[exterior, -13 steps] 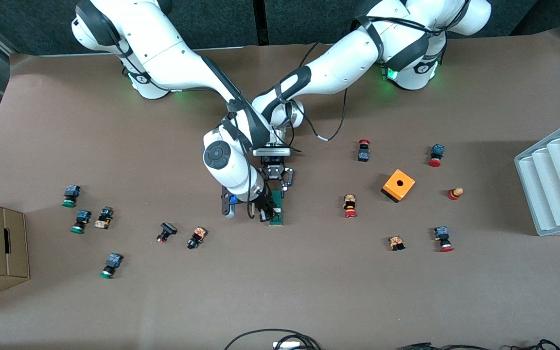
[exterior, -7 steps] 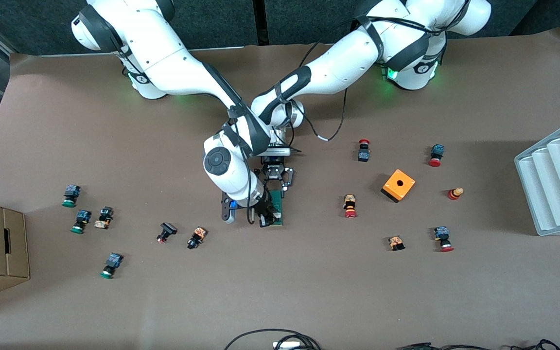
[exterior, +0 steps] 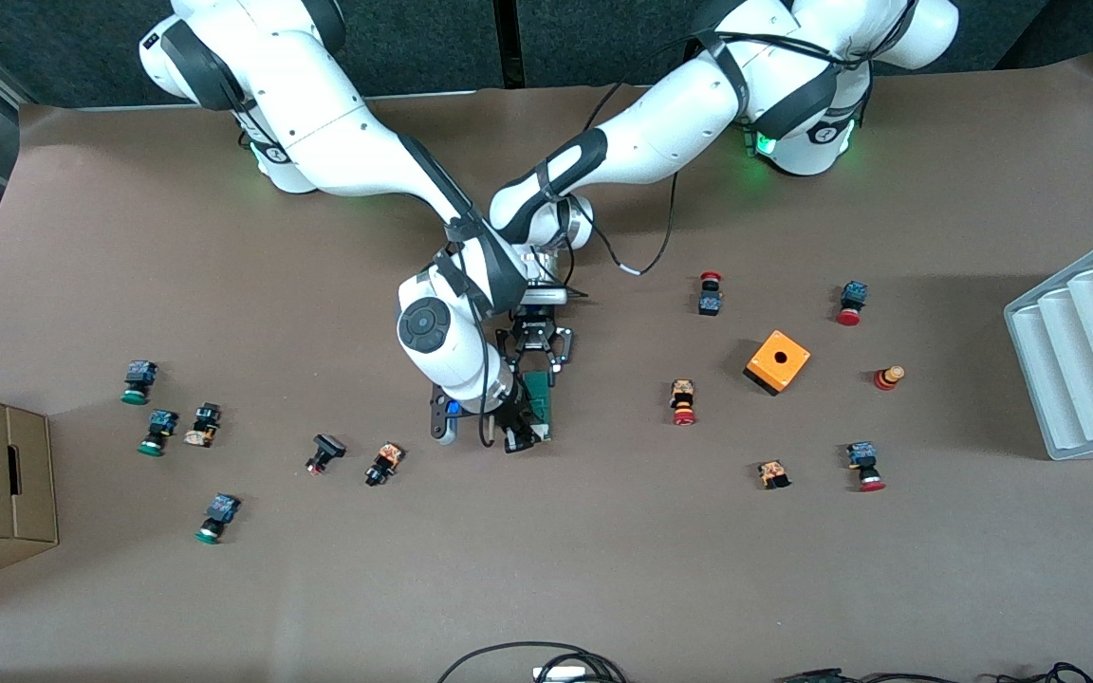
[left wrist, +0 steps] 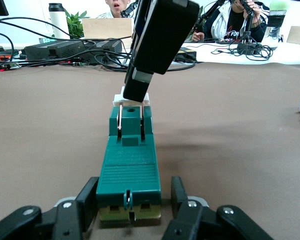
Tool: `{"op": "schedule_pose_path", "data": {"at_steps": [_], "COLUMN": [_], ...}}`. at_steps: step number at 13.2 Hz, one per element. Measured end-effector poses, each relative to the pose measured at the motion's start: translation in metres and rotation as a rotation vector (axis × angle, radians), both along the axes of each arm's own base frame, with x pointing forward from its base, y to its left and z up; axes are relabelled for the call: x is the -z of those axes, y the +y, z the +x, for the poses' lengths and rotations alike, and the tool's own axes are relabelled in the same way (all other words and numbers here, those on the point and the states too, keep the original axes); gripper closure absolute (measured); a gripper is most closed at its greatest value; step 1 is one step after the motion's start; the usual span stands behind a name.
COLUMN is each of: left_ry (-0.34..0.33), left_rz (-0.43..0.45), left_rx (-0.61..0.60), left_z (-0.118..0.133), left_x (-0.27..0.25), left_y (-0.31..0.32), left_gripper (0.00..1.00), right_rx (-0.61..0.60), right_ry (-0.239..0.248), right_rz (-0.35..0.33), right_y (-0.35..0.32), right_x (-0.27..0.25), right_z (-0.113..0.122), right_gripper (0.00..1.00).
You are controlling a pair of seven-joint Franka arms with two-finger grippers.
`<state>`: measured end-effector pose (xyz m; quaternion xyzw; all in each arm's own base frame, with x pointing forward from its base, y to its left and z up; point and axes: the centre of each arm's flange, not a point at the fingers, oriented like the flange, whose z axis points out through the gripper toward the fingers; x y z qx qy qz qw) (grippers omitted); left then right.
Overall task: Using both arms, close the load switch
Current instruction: 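Open the right gripper and withdraw the right arm from the switch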
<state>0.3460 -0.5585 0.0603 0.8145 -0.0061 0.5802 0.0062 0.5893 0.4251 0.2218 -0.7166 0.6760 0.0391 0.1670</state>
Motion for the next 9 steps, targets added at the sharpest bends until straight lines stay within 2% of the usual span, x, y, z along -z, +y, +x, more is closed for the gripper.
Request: {"op": "schedule_pose_path", "data": {"at_steps": [9], "left_ry": [0.000], "left_rz": [0.000], "left_rx": [0.000], "left_z": [0.0000], "left_x": [0.0000], "left_y": [0.0000], "left_gripper": [0.34], "right_rx": [0.000], "right_ry": [-0.006], "right_rz": [0.001], "right_y": [0.0022], "right_x": [0.0020], "right_z": [0.0038], "right_gripper": [0.66]}}
